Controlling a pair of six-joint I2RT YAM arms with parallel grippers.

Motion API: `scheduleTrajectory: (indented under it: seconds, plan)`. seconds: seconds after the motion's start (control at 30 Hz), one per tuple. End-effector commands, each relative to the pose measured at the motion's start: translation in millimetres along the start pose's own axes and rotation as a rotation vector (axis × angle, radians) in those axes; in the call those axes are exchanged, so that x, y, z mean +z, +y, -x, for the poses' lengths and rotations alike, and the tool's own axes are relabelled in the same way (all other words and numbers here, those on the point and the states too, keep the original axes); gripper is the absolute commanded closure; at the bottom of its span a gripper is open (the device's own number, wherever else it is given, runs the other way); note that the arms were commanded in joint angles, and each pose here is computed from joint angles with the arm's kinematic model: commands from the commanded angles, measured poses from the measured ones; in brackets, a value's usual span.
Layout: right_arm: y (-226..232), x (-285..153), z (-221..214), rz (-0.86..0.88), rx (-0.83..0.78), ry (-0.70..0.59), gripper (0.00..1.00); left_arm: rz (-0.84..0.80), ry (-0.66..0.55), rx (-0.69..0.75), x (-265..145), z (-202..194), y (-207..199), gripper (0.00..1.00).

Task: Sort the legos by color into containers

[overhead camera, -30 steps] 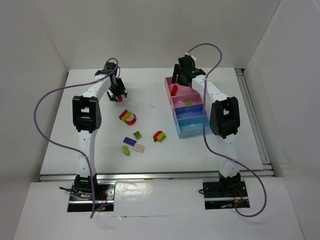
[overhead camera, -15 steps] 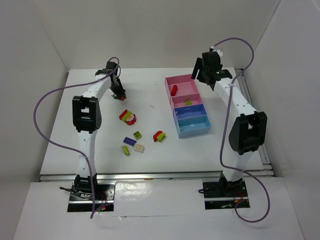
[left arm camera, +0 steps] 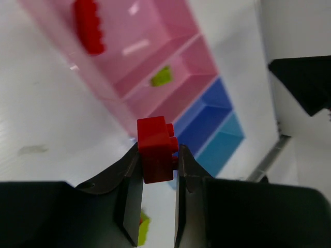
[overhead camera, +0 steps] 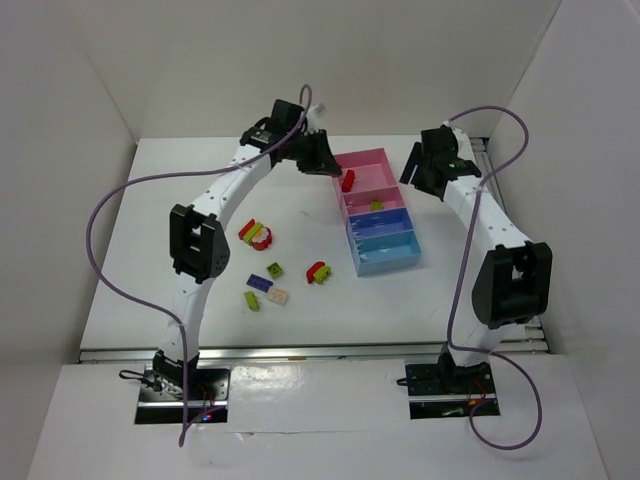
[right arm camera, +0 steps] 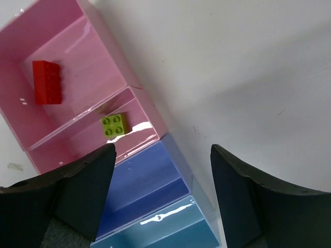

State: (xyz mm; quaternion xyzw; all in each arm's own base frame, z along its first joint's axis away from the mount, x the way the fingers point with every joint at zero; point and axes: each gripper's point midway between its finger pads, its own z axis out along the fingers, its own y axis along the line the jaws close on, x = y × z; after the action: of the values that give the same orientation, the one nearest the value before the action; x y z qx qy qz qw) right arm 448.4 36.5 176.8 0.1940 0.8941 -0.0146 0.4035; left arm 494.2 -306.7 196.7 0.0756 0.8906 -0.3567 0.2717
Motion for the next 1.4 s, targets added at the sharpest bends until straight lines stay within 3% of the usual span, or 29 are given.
scheduleTrajectory:
  seconds: [0.0, 0.2, 0.5, 0.53, 0.6, 0.63, 0.7, 0.77, 0.83, 0.87, 1.07, 1.17, 1.2, 1.27, 1.33, 1.37]
  plan:
    - [-4.7, -26.4, 7.7, 0.031, 0.041, -0.026, 0.19, -0.163, -0.017, 0.007, 17.7, 11.2, -30.6, 1.00]
    - [-16.2, -44.8, 5.3, 0.028, 0.060, -0.039, 0.19, -0.303, -0.112, -0.034, 47.2, 34.5, -59.1, 1.00]
    - [-30.9, -63.0, 10.5, 0.009, 0.067, -0.059, 0.19, -0.275, -0.233, -0.122, 105.4, 50.8, -35.0, 1.00]
    - [-30.9, -63.0, 10.5, 0.009, 0.067, -0.059, 0.19, -0.289, -0.250, -0.118, 103.9, 55.3, -38.4, 0.95]
    - [-33.1, -61.7, 5.0, 0.001, 0.062, -0.043, 0.19, -0.291, -0.248, -0.132, 108.6, 53.7, -35.5, 0.73]
    - [-33.5, -61.7, 4.9, 0.001, 0.053, -0.043, 0.19, -0.291, -0.249, -0.132, 108.6, 53.7, -35.5, 0.53]
    - [-33.5, -58.3, 2.6, -0.003, 0.050, -0.034, 0.19, -0.303, -0.249, -0.126, 107.8, 54.1, -37.8, 0.30]
    - [-32.0, -55.4, -0.1, 0.001, 0.047, -0.022, 0.19, -0.307, -0.237, -0.127, 104.5, 50.4, -39.3, 0.13]
    - [-30.2, -48.6, -9.2, 0.007, 0.040, 0.011, 0.19, -0.324, -0.222, -0.122, 101.5, 47.8, -43.4, 0.05]
    - [-27.1, -48.4, -7.8, 0.023, 0.043, 0.007, 0.19, -0.349, -0.226, -0.096, 90.5, 52.1, -54.3, 0.01]
    - [3.9, -54.0, -17.7, 0.086, -0.034, 0.012, 0.20, -0.325, -0.210, -0.009, 43.3, 51.7, -77.1, 0.01]
    - [36.7, -65.7, -24.7, 0.164, -0.121, -0.005, 0.20, -0.263, -0.250, 0.065, -1.6, 55.1, -82.6, 0.01]
    - [50.7, -71.8, -25.4, 0.204, -0.156, -0.017, 0.20, -0.181, -0.238, 0.068, -4.0, 45.5, -59.7, 0.01]
    - [81.9, -81.6, -45.6, 0.269, -0.242, 0.002, 0.20, -0.122, -0.294, 0.097, -46.1, 50.6, -63.1, 0.01]
    - [106.7, -91.3, -60.4, 0.329, -0.317, -0.002, 0.20, 0.012, -0.270, 0.040, -56.5, 30.8, -21.0, 0.01]
    - [121.3, -100.8, -79.7, 0.369, -0.372, 0.015, 0.20, 0.026, -0.318, 0.031, -89.7, 38.6, -16.0, 0.01]
